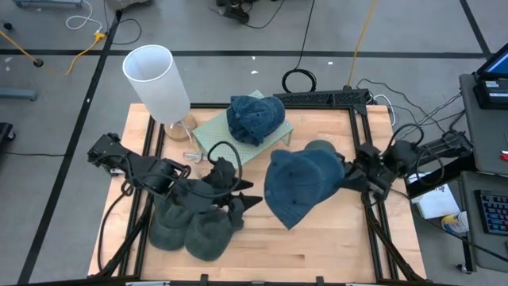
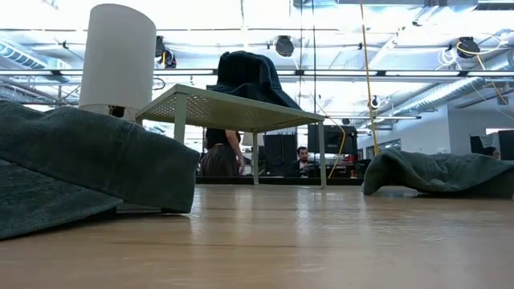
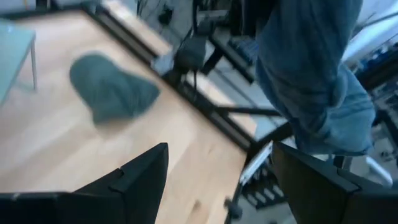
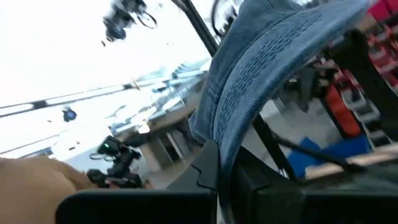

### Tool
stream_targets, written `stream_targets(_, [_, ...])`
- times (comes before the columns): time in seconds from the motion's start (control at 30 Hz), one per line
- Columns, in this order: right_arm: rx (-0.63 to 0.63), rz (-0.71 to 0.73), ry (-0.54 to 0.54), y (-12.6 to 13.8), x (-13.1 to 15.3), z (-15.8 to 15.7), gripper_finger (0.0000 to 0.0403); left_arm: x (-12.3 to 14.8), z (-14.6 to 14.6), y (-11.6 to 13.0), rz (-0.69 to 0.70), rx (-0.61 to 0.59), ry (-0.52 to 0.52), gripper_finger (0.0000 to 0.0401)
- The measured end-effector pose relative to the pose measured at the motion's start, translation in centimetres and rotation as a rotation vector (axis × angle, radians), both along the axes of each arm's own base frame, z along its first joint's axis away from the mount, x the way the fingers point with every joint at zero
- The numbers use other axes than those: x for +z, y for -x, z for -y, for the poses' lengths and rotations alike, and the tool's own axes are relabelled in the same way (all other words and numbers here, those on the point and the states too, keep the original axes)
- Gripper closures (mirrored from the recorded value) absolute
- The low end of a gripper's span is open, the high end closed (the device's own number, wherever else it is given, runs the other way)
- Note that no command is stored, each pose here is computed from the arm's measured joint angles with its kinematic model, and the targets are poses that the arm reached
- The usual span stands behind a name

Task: Pick & Place hat
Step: Stack the blue cap on the other blue cap on the shelf

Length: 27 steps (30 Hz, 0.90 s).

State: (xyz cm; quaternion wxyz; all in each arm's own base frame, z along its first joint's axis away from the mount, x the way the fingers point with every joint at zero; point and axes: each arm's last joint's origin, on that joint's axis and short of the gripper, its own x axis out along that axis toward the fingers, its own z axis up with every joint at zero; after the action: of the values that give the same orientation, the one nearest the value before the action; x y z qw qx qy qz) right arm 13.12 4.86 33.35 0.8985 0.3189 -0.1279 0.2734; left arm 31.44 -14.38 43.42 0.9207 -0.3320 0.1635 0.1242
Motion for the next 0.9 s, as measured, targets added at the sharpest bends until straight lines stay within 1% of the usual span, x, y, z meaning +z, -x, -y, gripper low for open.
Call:
stream_targets(0.2, [-0.010,0.128,-0.020,0.5,1.1,0.2,0.0399,1.2,-0.4,-0.6,0.111,0.020,-0.066,0.0094])
stream_targets(0.3, [-0.014,0.141,-0.014,0.6,1.2,0.2,0.0399,2.0,-0.6,-0.9,0.181,0.015,-0.102,0.0091])
stream_targets(0.37, [-0.018,0.141,-0.005,0.6,1.1,0.2,0.0399,2.6,-0.7,-1.1,0.230,-0.019,-0.113,0.0089])
stream_targets(0.63, [-0.019,0.143,0.005,0.6,1.1,0.2,0.0399,4.5,-1.6,-1.9,0.423,-0.143,-0.072,0.0086])
stream_targets(0.7, [-0.019,0.142,0.006,0.6,1.1,0.2,0.0399,4.8,-1.9,-2.0,0.446,-0.152,-0.063,0.0088])
stream_targets(0.9, [-0.028,0.139,0.014,0.5,1.0,0.2,0.0398,4.7,-2.9,-2.4,0.445,-0.198,-0.025,0.0101])
